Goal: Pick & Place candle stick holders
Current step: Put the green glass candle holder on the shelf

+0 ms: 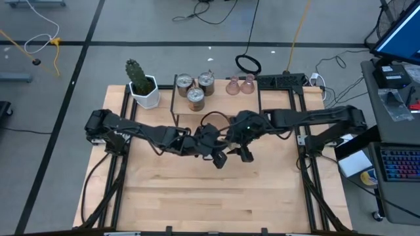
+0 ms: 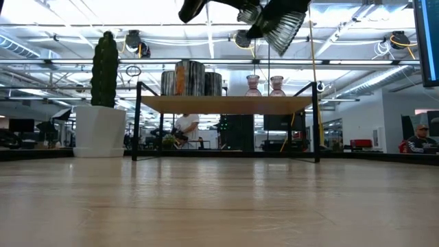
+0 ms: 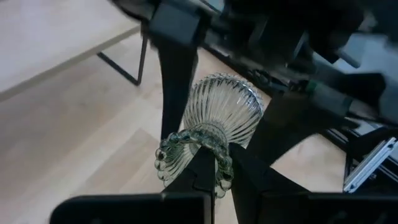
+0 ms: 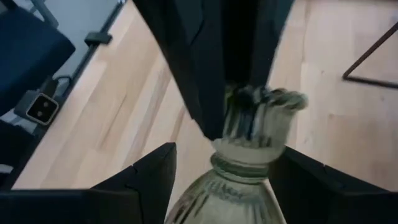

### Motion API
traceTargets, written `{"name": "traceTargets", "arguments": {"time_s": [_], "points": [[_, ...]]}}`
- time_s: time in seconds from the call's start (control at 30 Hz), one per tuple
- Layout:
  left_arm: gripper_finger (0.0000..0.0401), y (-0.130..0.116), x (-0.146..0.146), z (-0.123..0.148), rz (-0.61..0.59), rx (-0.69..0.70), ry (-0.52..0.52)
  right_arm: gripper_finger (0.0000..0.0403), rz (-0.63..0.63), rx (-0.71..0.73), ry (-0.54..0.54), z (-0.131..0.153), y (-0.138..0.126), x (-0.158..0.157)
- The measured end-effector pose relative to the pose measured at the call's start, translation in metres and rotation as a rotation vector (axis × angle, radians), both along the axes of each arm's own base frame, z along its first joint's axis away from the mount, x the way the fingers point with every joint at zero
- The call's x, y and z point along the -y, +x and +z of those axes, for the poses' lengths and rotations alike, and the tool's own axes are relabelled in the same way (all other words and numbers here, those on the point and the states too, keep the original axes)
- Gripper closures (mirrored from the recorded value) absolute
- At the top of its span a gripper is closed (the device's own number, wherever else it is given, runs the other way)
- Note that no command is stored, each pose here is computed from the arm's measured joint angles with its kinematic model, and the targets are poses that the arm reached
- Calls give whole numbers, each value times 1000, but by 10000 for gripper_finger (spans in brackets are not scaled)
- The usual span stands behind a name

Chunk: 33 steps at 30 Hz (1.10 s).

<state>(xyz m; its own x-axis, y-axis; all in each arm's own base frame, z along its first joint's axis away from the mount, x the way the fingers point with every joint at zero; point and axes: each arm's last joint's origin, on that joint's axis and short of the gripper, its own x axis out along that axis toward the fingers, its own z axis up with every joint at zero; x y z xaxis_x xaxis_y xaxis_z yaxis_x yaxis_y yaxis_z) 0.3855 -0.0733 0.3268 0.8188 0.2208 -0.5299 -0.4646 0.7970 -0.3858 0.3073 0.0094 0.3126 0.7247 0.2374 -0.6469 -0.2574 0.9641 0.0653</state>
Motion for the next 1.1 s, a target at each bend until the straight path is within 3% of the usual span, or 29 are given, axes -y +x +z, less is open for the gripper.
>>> {"name": "traceTargets", "arguments": {"time_s": [0.67,1.1], "points": [[380,4,-5,-5,-30,-27,10,172,-54,23,-47,-4,9,2],[380,2,-5,-7,-11,-50,7,274,-96,-19,-32,-7,7,3]]}}
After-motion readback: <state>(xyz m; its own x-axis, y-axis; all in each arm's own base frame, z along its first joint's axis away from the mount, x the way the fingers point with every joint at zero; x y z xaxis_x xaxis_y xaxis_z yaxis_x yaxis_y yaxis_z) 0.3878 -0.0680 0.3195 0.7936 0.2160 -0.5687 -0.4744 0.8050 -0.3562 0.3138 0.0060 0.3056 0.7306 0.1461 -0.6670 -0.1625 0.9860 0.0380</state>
